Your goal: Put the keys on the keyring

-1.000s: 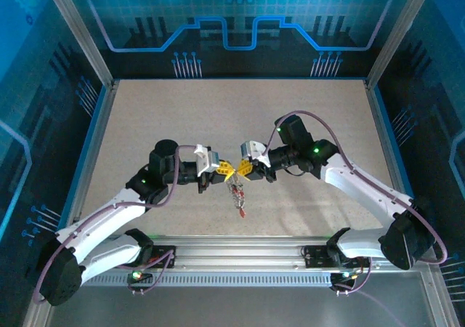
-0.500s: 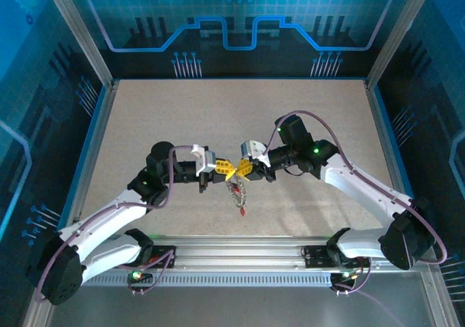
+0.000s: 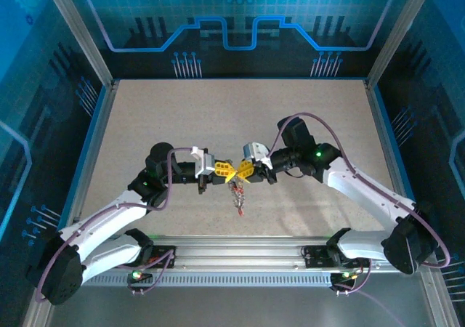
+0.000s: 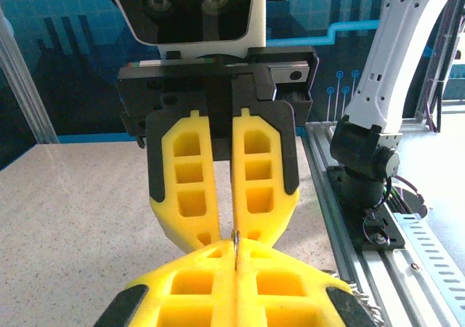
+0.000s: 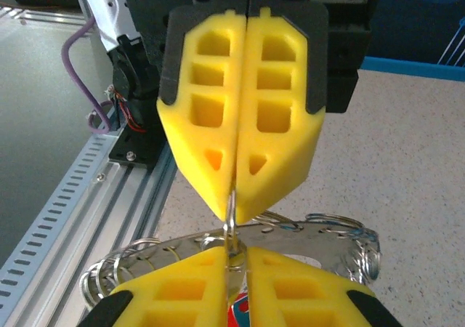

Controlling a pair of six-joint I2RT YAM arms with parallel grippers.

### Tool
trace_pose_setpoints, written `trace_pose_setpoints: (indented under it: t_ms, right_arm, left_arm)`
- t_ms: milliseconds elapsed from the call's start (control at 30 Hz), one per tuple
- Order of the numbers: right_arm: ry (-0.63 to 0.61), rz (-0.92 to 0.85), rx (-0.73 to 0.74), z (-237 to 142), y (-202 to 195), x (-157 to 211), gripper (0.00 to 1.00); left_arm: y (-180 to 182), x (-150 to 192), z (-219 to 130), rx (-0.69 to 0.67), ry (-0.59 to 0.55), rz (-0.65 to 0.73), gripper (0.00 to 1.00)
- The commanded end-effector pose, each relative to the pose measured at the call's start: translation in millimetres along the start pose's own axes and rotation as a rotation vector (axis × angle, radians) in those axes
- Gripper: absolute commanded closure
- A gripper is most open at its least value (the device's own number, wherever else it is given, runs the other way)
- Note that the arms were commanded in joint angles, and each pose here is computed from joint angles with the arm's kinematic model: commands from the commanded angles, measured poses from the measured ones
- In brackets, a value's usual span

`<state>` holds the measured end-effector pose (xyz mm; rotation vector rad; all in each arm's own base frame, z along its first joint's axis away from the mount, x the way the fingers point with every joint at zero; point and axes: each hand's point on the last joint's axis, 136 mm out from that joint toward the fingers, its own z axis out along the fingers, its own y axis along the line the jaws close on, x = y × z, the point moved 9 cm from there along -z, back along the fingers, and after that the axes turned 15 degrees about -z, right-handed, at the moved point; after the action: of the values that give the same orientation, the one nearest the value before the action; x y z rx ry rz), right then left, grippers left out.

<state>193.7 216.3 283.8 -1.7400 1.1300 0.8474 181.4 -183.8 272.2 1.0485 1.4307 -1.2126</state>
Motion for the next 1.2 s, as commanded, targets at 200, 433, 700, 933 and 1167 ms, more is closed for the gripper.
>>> trace_pose_setpoints:
  t_ms: [200,433,700,933,1167]
  right_arm:
    - [-0.074,-0.082,0.013,-11.1,11.7,-14.9,0.85]
    - [-0.046,-0.079,0.04,-12.1,13.2,-11.1,0.82]
    - [-0.047,-0.067,0.012,-3.4,17.1,-8.3,0.78]
    - [-0.026,-0.09,-0.022,14.5,13.4,-10.2,0.78]
    - [-0.02,-0.102,0.012,18.6,11.3,-7.3,0.79]
  left_arm:
    - [-11.6,-9.2,-3.3,0.094,0.006,0.083,1.0]
    - [-12.7,-11.7,-4.5,0.09,-0.016,0.1,1.0]
    - [-15.7,-16.3,-5.4,0.106,-0.02,0.101,1.0]
    - [-15.0,-21.6,-4.8,0.103,-0.056,0.107,1.0]
    - [-12.0,-24.1,-2.4,0.106,-0.093,0.104,1.0]
